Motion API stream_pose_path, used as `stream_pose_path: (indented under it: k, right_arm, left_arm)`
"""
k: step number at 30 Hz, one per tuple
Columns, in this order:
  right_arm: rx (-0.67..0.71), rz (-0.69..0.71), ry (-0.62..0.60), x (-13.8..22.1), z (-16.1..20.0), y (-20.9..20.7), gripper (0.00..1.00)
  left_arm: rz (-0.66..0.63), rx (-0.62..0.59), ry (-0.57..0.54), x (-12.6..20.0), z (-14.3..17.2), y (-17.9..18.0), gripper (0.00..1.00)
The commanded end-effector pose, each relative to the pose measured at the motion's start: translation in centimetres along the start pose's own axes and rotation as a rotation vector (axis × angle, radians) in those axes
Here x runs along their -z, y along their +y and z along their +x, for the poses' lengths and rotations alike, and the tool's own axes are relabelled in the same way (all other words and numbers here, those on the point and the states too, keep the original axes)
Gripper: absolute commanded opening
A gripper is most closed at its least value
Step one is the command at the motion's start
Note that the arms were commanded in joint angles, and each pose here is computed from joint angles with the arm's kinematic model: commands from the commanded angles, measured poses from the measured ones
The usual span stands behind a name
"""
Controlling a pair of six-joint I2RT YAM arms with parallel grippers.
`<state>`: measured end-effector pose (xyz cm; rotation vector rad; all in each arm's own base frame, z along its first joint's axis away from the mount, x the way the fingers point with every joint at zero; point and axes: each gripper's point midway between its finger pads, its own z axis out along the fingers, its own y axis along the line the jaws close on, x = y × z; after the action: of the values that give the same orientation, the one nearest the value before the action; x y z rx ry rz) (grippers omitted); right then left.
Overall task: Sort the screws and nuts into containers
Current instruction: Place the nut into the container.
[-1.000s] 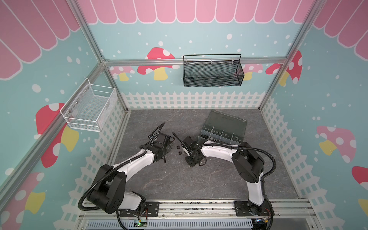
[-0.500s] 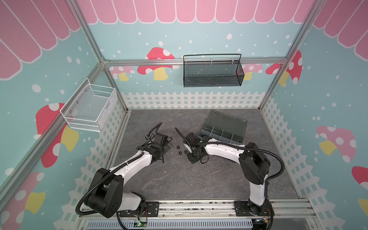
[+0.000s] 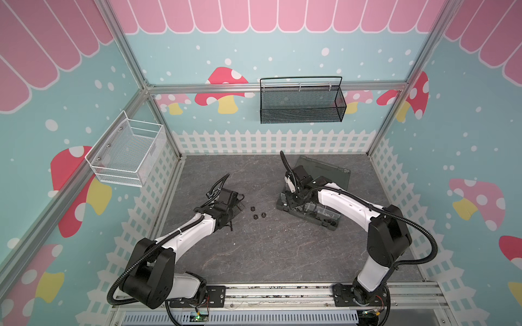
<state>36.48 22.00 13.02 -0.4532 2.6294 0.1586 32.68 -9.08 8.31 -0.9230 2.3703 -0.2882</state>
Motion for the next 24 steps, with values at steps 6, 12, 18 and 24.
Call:
stream_pose_path:
  k: [6,12,18,24]
  right_arm:
    - [-0.032,0.068,-0.032,-0.1,-1.1,-3.9,0.00]
    - [-0.046,0.070,-0.019,-1.0,-1.1,-4.7,0.00]
    - [-0.077,0.089,-0.020,-0.3,-0.3,-6.2,0.00]
    - [-0.126,0.116,-0.002,0.1,1.7,-8.4,0.00]
  left_arm:
    - [0.021,0.024,0.005,-0.1,-0.1,-0.6,1.00]
    - [0.022,0.018,0.011,-0.2,0.0,-0.8,1.00]
    - [0.019,0.015,0.011,-0.3,0.1,-0.7,1.00]
    - [0.022,0.015,0.014,-0.3,0.1,-0.9,1.00]
